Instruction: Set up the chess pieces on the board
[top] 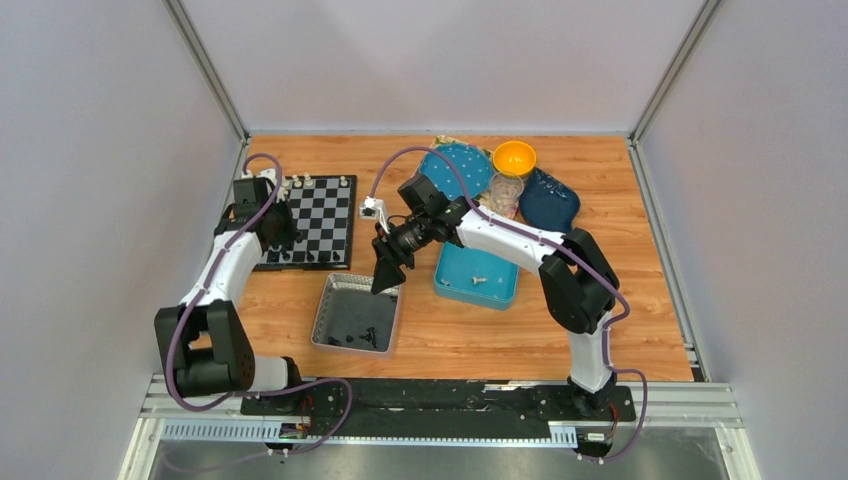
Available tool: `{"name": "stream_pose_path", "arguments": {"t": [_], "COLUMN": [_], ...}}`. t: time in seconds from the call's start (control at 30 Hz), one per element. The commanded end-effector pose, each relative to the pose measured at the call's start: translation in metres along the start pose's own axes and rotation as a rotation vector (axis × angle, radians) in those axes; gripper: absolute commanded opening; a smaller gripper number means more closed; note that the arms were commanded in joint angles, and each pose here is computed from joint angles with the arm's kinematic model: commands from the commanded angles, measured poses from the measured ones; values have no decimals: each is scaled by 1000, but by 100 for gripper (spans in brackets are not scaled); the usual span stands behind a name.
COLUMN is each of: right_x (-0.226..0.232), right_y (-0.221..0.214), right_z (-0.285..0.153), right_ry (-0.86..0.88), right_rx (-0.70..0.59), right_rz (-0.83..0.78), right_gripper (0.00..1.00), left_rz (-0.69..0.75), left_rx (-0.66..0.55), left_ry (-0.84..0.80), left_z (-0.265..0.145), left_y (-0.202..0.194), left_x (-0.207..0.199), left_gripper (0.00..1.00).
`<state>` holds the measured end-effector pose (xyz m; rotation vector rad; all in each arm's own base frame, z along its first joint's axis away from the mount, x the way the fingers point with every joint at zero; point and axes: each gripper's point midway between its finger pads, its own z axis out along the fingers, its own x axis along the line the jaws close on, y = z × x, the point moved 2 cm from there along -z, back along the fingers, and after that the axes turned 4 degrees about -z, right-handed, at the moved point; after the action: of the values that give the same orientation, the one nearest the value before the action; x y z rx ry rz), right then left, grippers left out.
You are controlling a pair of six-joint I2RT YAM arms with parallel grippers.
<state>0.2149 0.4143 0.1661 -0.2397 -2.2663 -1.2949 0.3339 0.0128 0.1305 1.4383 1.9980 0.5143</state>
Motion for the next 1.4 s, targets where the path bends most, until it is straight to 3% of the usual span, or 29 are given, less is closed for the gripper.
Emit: {"name": "stream_pose_path", "arguments": {"t": [0.0,0.67,1.37], "right_x": [19,13,10], "right_y": [19,16,14], "right_z": [-13,-9,-7], "right_ry": [7,8,10], "right_rx": [-39,-28,-19], "right_rz": [-88,-70,-59], "right_gripper": [63,63,63], "left_rz": [72,136,139], "left_rx": [-95,-35,18], "left_ry": [-1,55,65], "left_z": [15,61,73], "left_y": [29,17,-2], "left_x": [-1,17,23], "left_gripper": [0,1,11]}}
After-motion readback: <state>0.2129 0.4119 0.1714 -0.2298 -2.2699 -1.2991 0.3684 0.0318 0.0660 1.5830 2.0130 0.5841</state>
